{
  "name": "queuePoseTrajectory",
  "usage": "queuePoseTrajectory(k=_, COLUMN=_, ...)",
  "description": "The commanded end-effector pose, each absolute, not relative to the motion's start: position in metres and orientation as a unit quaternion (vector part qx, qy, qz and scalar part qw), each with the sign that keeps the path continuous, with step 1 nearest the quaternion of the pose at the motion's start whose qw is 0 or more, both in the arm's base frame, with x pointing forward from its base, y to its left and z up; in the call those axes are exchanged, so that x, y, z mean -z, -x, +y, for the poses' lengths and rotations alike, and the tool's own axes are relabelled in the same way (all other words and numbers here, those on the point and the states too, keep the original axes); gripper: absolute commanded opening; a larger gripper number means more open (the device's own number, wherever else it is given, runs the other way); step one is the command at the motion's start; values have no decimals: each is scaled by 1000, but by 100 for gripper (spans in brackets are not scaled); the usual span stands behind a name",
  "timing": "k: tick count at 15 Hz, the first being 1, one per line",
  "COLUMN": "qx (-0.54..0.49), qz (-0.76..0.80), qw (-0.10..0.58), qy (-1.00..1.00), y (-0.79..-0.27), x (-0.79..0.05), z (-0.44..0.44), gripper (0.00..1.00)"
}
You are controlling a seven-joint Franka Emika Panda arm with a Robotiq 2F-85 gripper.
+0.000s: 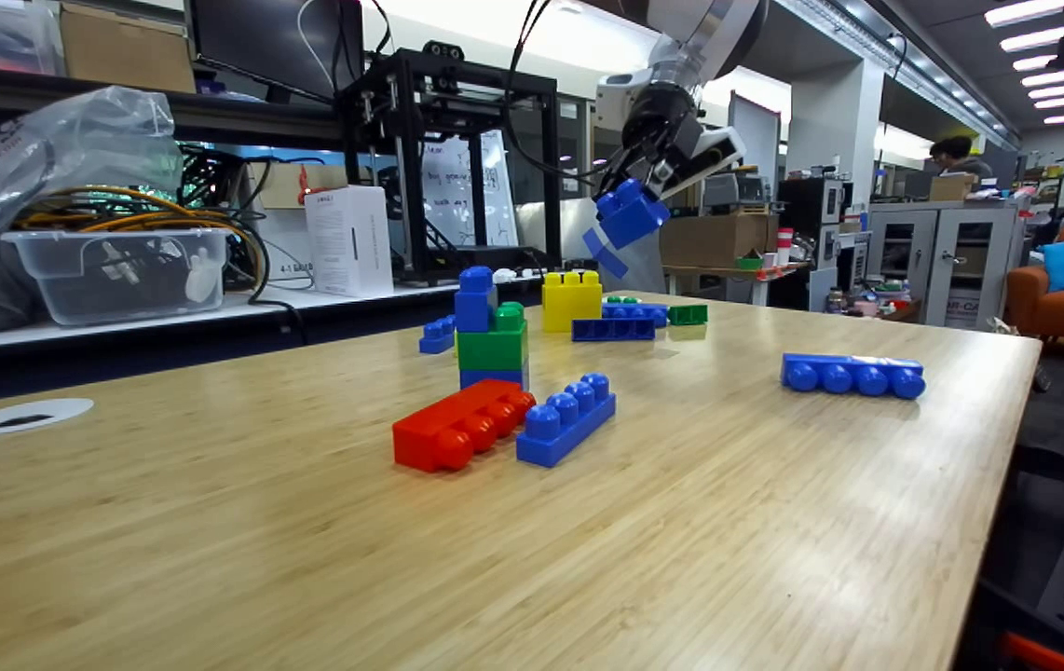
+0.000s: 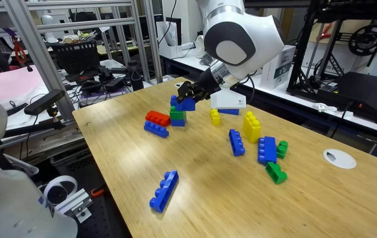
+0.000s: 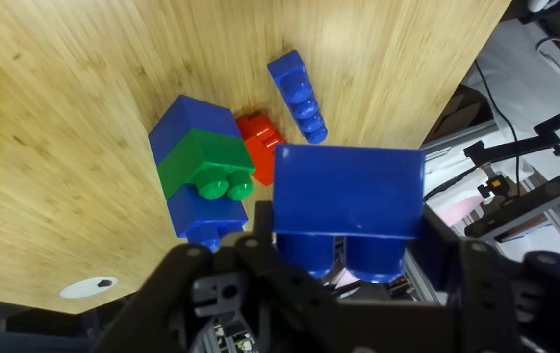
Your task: Stack the blue block on the blue and green blocks.
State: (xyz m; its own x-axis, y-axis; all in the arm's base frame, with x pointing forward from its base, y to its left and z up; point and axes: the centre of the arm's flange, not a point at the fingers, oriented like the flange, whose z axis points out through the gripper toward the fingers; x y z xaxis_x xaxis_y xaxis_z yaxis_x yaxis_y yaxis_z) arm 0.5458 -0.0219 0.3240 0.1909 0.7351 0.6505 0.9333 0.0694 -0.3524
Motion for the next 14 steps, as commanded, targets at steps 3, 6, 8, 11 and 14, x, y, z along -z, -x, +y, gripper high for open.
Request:
queuePoseTrajectory(k=3, qx=198, qz=-643, qw=397, qy=624, y=-543, x=-294, z=-31, gripper=44)
queuePoseTrajectory(k=6, qx=226, qz=-645, qw=391, qy=617, y=-545, x=-274, z=-33, gripper=44)
queuePoseTrajectory(k=8, qx=237, qz=-646, qw=390, qy=612, y=-546, x=-263, z=-34, gripper=44)
queuePoseTrajectory(k=11, qx=249, qz=-646, qw=387, qy=609, y=-546, x=-248, z=-37, gripper=44)
queuePoseTrajectory(k=14, qx=258, qz=-647, qw=386, qy=605, y=-543, x=-234, z=-39, gripper=44)
